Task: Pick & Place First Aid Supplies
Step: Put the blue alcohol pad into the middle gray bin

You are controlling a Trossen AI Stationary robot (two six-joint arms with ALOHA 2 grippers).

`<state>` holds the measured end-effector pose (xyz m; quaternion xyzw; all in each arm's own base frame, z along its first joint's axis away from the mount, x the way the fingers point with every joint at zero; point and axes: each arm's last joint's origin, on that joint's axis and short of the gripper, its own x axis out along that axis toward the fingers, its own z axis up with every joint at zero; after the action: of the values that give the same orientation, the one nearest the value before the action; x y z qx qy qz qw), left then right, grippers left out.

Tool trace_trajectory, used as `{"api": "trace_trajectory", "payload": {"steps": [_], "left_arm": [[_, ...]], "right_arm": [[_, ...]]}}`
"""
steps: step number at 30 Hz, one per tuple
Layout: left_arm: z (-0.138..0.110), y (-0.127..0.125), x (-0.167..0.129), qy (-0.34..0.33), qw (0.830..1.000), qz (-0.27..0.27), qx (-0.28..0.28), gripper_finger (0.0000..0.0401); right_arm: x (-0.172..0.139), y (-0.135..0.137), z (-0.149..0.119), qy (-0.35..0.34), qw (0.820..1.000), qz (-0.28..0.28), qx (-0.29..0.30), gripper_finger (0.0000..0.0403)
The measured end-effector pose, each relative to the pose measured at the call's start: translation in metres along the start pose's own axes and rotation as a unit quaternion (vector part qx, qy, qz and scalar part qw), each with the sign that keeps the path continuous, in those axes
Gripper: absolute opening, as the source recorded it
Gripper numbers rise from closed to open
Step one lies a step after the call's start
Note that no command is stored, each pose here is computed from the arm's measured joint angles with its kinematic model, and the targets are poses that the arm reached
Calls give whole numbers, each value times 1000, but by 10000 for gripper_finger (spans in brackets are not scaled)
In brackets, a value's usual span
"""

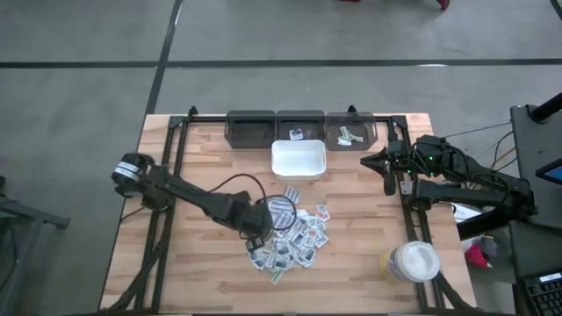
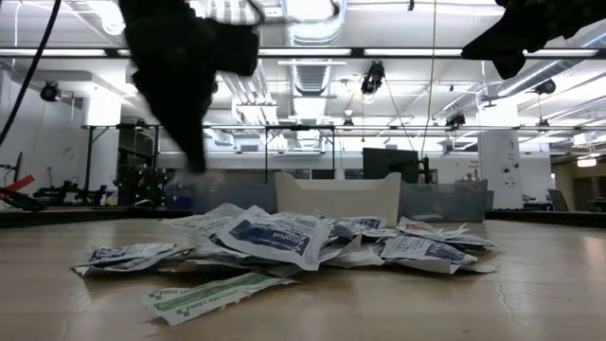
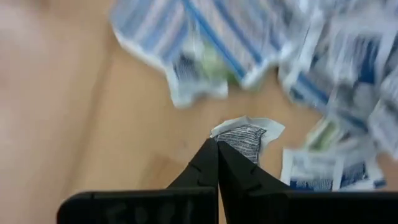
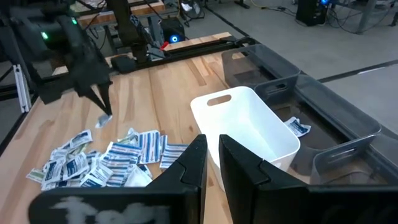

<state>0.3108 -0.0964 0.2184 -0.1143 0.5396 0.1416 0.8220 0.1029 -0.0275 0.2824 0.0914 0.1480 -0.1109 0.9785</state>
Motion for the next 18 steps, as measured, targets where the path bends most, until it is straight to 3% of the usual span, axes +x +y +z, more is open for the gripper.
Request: {"api": "trace_trajectory", "payload": {"steps": [4,9,18], "left_arm": [[17,2,-27,-96,994,52,28,0],[38,13,-64,-211,965,146,53,0],[85,58,-89,-309,924,217,59,0]], "right_arm": [[0,0,0,0,1000,0,0,38],[0,0,0,0,1000,0,0,38],[2,-1,-4,7,1000,-1,0,38]]}}
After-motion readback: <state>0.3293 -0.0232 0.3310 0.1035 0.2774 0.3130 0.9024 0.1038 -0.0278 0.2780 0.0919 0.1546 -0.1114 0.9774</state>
